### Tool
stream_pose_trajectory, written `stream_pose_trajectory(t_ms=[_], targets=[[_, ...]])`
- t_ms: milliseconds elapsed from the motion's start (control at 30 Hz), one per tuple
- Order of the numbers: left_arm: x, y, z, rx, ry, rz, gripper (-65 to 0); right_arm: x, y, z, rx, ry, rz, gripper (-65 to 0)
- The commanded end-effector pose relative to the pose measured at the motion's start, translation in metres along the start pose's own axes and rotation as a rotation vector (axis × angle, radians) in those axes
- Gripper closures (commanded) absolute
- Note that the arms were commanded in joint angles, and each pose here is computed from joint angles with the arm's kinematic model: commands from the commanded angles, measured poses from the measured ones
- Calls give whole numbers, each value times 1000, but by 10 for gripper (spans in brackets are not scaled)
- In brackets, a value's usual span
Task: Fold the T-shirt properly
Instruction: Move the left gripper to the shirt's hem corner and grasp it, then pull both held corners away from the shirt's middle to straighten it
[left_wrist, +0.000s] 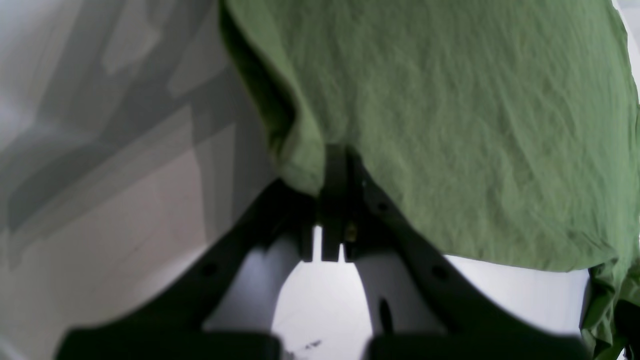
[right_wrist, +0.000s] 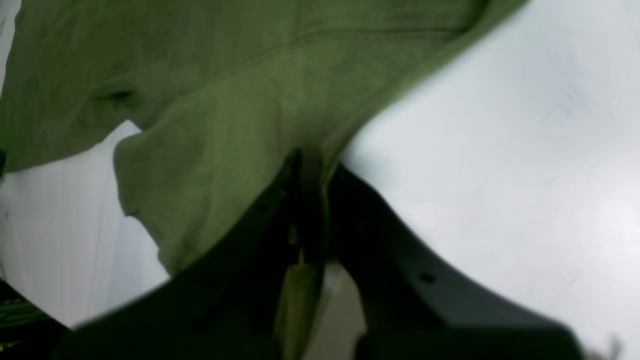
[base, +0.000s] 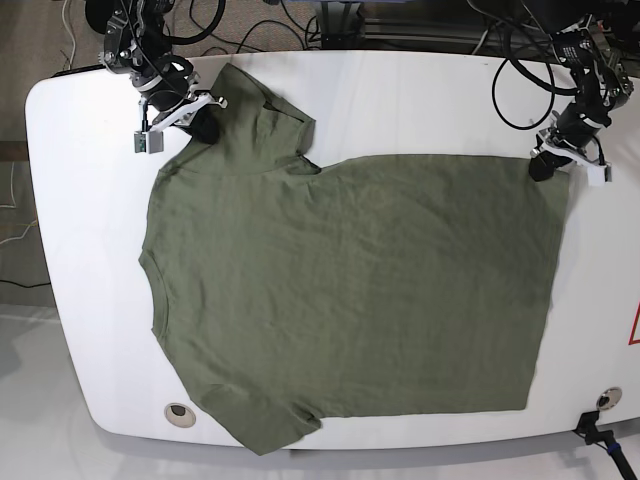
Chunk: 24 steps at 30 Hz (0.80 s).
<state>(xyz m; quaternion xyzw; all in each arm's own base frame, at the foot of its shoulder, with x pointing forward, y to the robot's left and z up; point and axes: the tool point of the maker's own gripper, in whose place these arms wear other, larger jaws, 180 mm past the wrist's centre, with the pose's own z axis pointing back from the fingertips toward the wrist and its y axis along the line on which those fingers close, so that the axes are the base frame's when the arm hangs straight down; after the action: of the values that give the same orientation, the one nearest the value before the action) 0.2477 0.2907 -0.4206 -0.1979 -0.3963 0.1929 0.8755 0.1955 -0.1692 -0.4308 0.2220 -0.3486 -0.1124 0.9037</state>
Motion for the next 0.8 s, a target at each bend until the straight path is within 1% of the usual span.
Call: stream_pose_trajectory(t_ms=[0,300,400,500,567,667,767], targets=[[15,-1,3,-4,-29,-25,0,0,-5,3,-21,2,12,-10],[14,-1,5,-4,-29,-27,0,-4,-7,5,-26,10,7,0],[26,-8,10,-8,-54,-71,0,-5,-7,5,-28,12,5,0],[24,-10,16,-3,-51,-101,0,-11,-8,8,-30,23,3,0],[27,-12,18,-4,-57,-113,0,-11,-9,10,-35,7,2,0],[18,-9,22,5,-38,-114,0,-16,-10,16,-41,2,2,0],[12,-5,26,15,-22,-113,0,-15,-4,25,-38,-3,24,0]])
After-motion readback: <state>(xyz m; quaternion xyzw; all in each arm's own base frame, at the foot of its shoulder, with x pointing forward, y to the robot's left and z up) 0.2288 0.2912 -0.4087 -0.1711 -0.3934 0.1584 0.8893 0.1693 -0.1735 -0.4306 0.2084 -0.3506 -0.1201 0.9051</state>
